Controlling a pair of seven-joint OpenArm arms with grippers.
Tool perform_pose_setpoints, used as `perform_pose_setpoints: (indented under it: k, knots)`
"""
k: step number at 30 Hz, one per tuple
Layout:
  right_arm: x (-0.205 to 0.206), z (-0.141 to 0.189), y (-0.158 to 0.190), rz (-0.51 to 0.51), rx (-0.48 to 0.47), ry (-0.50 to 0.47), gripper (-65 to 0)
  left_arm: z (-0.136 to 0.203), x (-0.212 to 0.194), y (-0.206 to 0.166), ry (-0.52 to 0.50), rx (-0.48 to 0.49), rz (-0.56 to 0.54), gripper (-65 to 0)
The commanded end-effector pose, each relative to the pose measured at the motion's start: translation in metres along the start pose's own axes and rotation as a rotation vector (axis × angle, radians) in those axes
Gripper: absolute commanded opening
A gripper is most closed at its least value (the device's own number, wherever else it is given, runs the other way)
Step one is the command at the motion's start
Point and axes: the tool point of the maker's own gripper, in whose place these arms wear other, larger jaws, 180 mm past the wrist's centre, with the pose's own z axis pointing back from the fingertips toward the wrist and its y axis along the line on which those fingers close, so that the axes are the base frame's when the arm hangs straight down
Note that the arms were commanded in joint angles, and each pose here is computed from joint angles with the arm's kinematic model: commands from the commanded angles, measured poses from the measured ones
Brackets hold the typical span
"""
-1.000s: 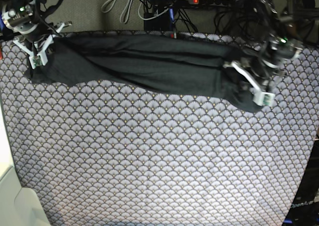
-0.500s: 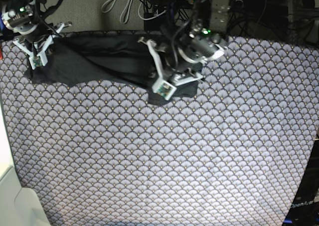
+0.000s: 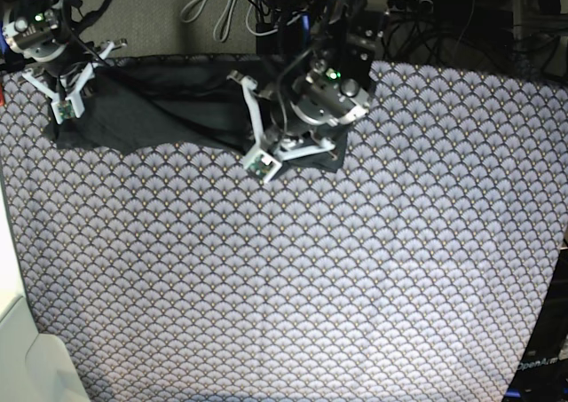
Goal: Fold the T-shirt properly
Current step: 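Grasp the strip end with the left gripper and fold it toward the middle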
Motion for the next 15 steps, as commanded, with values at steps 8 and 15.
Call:
perform_pose_setpoints:
  k: [8,15]
  knots:
    - [0.008,0.004,-0.008,0.019,-0.018,-0.025,-65.0,-0.008,0.017,-0.04,-0.059,-0.099,-0.058,-64.5]
    - [0.008,0.005,-0.011,0.029,-0.023,-0.021,-65.0,-0.01,0.015,-0.038,-0.048,-0.086,-0.047,-64.5]
